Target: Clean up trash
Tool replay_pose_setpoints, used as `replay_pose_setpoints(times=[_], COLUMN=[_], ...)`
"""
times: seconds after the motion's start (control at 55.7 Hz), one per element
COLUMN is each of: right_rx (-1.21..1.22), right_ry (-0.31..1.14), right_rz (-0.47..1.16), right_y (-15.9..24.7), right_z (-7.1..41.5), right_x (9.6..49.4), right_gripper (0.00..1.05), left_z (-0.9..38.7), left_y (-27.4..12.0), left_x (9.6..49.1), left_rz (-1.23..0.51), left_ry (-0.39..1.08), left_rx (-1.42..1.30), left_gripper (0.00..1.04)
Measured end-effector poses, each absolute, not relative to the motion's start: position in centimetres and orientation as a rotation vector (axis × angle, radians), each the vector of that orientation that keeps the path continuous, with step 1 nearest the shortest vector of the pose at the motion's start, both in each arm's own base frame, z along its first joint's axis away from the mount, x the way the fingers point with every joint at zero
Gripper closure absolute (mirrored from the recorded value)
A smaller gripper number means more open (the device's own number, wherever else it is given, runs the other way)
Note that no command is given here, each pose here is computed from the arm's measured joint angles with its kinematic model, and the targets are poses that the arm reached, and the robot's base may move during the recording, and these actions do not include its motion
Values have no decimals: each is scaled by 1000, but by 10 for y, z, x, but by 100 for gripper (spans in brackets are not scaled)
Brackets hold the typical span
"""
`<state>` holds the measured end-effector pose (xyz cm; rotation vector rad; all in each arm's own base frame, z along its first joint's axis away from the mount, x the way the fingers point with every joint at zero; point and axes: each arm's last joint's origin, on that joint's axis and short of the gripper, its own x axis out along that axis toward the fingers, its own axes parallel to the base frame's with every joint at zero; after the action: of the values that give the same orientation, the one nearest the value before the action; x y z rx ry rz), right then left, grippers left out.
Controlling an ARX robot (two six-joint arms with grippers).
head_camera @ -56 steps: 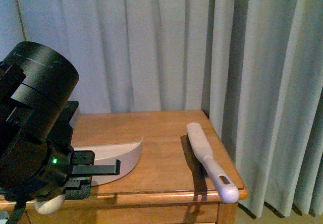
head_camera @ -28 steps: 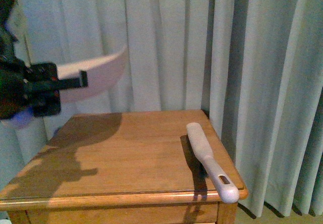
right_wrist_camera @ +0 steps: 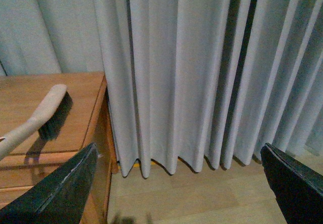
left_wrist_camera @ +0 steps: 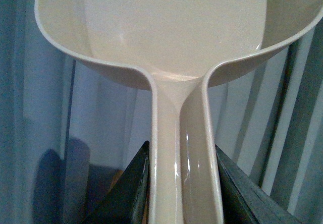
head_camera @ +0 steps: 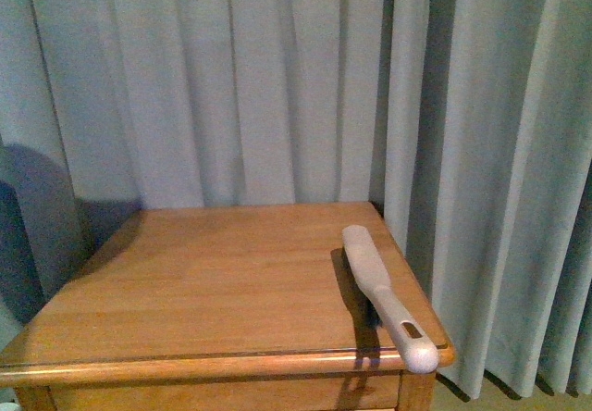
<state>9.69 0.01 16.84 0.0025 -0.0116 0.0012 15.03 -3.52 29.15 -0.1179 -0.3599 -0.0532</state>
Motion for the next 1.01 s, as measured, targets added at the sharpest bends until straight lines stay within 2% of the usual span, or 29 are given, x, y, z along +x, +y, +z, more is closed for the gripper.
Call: replay_pose_setpoints(times=[0.216, 0.323, 0.503, 0.737, 0.862, 1.006], right_rx=[2, 7, 36, 88, 111, 140], right_ry=[-12, 52, 107, 388, 597, 687], right_rz=[2, -44, 84, 189, 183, 177], right_y=[0, 3, 26, 72, 104, 138], right_z=[168, 169, 215, 259, 255, 248], right_x=[97, 101, 135, 209, 250, 275], right_gripper=[7, 7, 7, 7, 7, 7], left_z=[270, 264, 264, 264, 264, 264], left_y=[-18, -17, -17, -17, -17, -17], left_x=[99, 99, 99, 99, 99, 99], left_rz=[-52, -41, -44, -44, -41, -44], left_ry=[-443, -433, -432, -432, -431, -432], left_rx=[-117, -113, -112, -112, -113, -112], left_gripper=[76, 76, 76, 76, 76, 76])
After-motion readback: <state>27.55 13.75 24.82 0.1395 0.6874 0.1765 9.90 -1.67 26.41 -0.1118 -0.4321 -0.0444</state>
